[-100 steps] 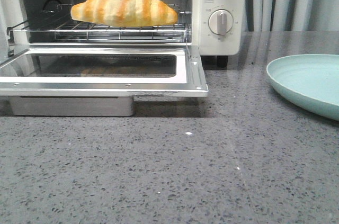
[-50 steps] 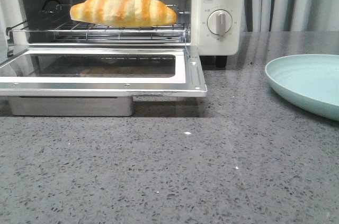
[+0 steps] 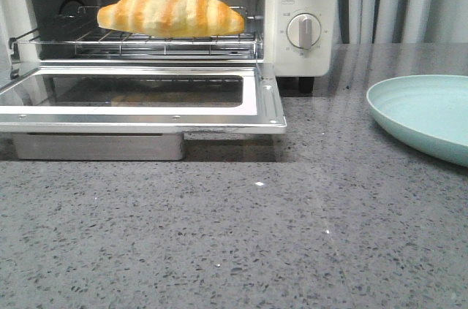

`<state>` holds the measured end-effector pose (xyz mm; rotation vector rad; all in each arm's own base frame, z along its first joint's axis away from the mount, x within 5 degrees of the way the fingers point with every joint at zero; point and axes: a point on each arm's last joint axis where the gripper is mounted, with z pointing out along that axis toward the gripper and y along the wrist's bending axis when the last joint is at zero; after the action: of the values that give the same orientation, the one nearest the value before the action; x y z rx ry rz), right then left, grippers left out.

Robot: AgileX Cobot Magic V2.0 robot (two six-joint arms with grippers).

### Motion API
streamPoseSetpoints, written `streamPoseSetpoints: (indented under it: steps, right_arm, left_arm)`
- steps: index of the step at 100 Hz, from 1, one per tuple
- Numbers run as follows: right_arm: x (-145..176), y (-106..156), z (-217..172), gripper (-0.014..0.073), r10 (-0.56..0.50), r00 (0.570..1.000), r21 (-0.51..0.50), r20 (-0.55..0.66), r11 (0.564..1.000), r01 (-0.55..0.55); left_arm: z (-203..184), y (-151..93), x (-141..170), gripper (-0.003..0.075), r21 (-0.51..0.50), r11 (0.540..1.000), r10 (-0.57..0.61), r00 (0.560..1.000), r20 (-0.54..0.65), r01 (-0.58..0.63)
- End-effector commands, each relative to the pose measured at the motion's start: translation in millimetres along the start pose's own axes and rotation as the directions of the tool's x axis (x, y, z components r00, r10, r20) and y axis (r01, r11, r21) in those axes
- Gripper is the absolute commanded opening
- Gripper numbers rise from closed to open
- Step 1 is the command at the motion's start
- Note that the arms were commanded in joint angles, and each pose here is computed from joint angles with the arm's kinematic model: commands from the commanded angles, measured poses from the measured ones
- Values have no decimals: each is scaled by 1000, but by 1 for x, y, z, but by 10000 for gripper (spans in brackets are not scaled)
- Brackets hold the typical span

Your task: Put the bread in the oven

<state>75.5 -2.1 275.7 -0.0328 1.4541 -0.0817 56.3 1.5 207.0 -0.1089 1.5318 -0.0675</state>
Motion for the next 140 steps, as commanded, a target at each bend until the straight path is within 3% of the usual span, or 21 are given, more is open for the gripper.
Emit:
streamPoseSetpoints:
  steps: [1,25,62,78,140]
  right_arm:
    - [-8,-3,-6,-68,-16,992,50,129,999,9]
    - [18,-6,-17,-68,-6,989,129,148,991,-13]
    - [48,-1,-27,-68,3,986,90,167,996,-18]
    - [48,2,-30,-68,-13,985,48,170,999,5]
    - [48,2,-30,-68,-8,985,50,173,999,0]
  left_arm:
    - [-2,0,-1,-20,7,1000,-8,997,81,7]
    - [-2,0,-1,-20,7,1000,-8,997,81,7]
    - [-2,0,-1,-20,7,1000,-8,997,81,7]
    - [-2,0,-1,-20,7,1000,-8,997,81,7]
    - [-2,0,-1,-20,7,1000,-8,997,81,7]
